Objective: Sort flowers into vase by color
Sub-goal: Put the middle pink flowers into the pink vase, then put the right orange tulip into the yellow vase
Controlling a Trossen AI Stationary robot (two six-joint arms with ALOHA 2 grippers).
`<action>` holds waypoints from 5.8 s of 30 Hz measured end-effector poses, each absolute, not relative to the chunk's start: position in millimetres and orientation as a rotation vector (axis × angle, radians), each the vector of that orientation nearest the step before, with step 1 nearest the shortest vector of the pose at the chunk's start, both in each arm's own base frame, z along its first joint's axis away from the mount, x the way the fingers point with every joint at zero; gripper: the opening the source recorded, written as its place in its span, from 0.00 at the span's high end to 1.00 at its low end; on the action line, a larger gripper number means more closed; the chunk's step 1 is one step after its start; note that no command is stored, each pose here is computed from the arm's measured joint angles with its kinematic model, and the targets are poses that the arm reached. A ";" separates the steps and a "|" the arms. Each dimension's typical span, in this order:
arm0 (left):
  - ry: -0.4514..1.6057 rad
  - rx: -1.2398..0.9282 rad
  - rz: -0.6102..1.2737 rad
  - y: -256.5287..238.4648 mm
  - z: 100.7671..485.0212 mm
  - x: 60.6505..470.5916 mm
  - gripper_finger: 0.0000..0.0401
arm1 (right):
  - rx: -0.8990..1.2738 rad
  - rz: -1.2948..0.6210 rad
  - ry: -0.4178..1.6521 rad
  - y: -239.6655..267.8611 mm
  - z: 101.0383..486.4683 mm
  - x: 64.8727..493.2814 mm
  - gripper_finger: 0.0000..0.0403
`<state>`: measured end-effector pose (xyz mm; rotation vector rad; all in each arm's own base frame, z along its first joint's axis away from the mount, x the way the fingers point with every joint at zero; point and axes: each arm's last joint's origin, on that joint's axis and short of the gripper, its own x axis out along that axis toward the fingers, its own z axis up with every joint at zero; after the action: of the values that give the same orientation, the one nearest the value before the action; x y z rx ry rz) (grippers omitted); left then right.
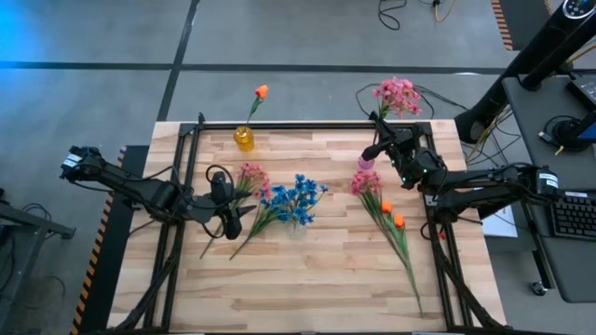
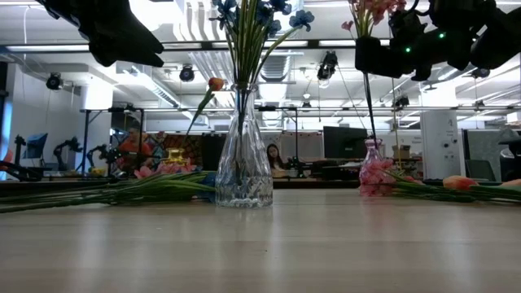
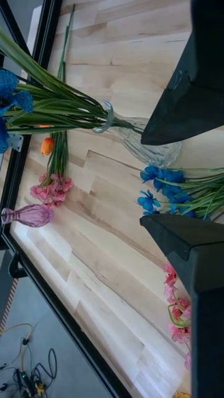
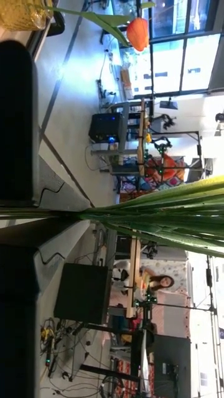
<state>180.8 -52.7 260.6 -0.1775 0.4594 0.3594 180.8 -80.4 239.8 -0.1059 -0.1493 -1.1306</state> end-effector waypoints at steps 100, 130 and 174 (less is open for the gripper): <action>0.492 -0.329 0.319 -55.2 256.8 180.6 0.56 | 0.040 -0.988 0.141 -52.7 250.0 196.0 0.45; 0.868 -0.414 0.323 -111.4 199.3 207.7 0.56 | 0.327 -0.777 0.452 -19.4 269.5 192.8 0.45; 0.992 -0.038 0.343 -140.6 233.6 217.8 0.56 | 0.866 -0.495 1.314 53.8 207.4 182.1 0.45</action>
<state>217.8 -140.6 233.6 -0.0384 0.9921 0.3427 182.1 53.8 207.4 0.8662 1.3141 -0.4948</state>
